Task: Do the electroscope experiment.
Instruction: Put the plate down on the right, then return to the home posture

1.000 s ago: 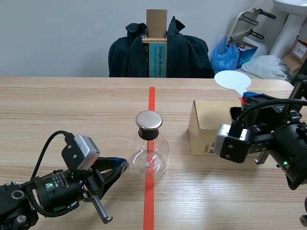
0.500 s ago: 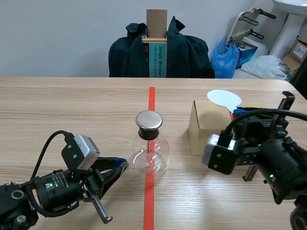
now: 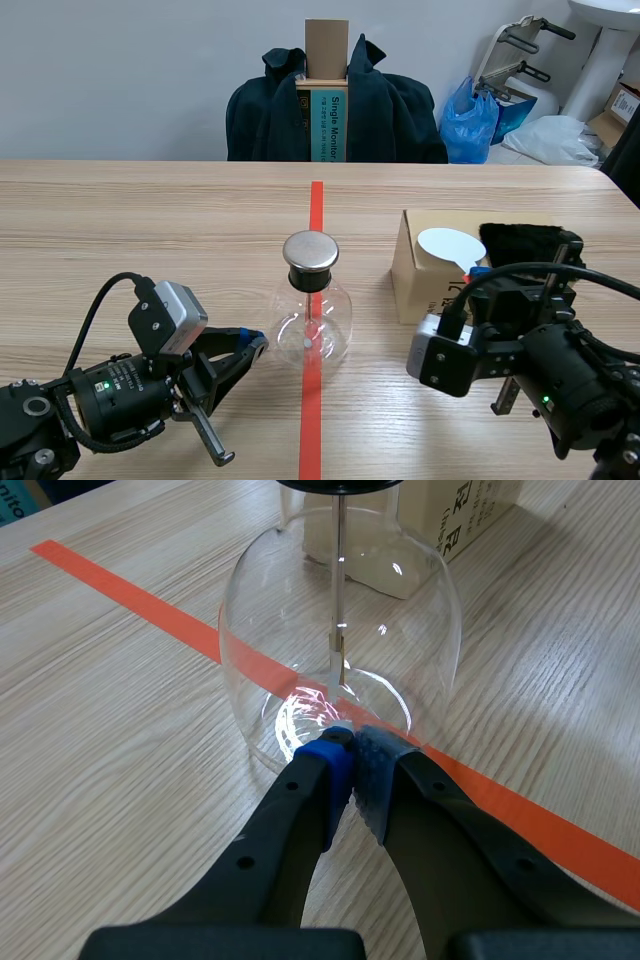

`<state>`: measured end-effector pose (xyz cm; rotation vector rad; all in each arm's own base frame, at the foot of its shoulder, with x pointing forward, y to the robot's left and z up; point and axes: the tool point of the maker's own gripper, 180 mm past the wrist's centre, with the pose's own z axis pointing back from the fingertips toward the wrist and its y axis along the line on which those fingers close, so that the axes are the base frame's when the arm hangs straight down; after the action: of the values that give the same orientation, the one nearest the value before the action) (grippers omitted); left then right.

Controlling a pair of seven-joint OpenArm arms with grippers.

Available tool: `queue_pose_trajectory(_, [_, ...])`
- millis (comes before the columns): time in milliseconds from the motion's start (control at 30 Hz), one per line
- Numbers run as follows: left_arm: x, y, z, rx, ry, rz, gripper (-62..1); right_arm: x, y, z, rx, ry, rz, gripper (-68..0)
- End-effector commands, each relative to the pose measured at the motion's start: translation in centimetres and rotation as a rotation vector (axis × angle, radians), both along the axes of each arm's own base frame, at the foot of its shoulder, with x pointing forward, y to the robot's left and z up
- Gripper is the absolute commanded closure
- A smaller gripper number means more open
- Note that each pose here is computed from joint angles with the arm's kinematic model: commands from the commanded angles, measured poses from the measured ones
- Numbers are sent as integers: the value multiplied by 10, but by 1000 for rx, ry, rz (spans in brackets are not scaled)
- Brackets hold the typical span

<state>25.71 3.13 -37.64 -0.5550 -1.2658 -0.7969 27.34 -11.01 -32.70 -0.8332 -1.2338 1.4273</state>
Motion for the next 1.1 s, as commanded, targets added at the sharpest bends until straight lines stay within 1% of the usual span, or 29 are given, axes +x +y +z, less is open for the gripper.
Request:
queue_pose_trajectory(0, [4,-1,8,-22,-22,1,-19,5,-3,6,8,-14,-9,-9])
queue_pose_trajectory(133, [3,-2,8,-22,-20,1,-19,5,-4,6,31,-8,-20,-9])
queue_pose_trajectory(200, [3,-2,8,-22,-20,1,-19,5,-5,7,57,-5,-32,-10])
queue_pose_trajectory(267, [3,-1,8,-22,-20,1,-19,6,-6,7,77,-3,-42,-42])
queue_pose_trajectory(333, [3,0,8,-19,-20,1,-19,6,-6,7,91,-1,-49,-105])
queue_pose_trajectory(367, [3,0,8,-18,-20,1,-19,6,-7,7,98,0,-52,-147])
queue_pose_trajectory(533, [3,2,7,-13,-20,1,-19,6,-9,7,108,2,-65,-406])
queue_pose_trajectory(600, [3,2,6,-4,-23,-6,-19,7,-10,9,133,1,-76,-507])
queue_pose_trajectory(667, [3,3,6,-2,-23,-5,-19,7,-11,9,153,2,-87,-587])
queue_pose_trajectory(700, [3,3,6,-1,-23,-6,-19,8,-12,9,157,2,-96,-614])
queue_pose_trajectory(767, [3,3,6,-1,-23,-6,-19,8,-17,8,164,7,-120,-641])
queue_pose_trajectory(867, [3,3,6,-1,-22,-5,-19,3,-25,5,186,30,-149,-642])
queue_pose_trajectory(900, [2,3,5,1,-19,-5,-19,-1,-27,3,208,46,-152,-642])
queue_pose_trajectory(967, [-1,5,4,1,-14,-6,-19,-10,-29,4,289,76,-155,-642])
queue_pose_trajectory(1000, [-4,5,4,1,-13,-9,-19,-14,-33,6,340,88,-174,-642])
queue_pose_trajectory(1067, [-11,5,7,1,-13,-23,-19,-22,-47,12,469,112,-244,-642])
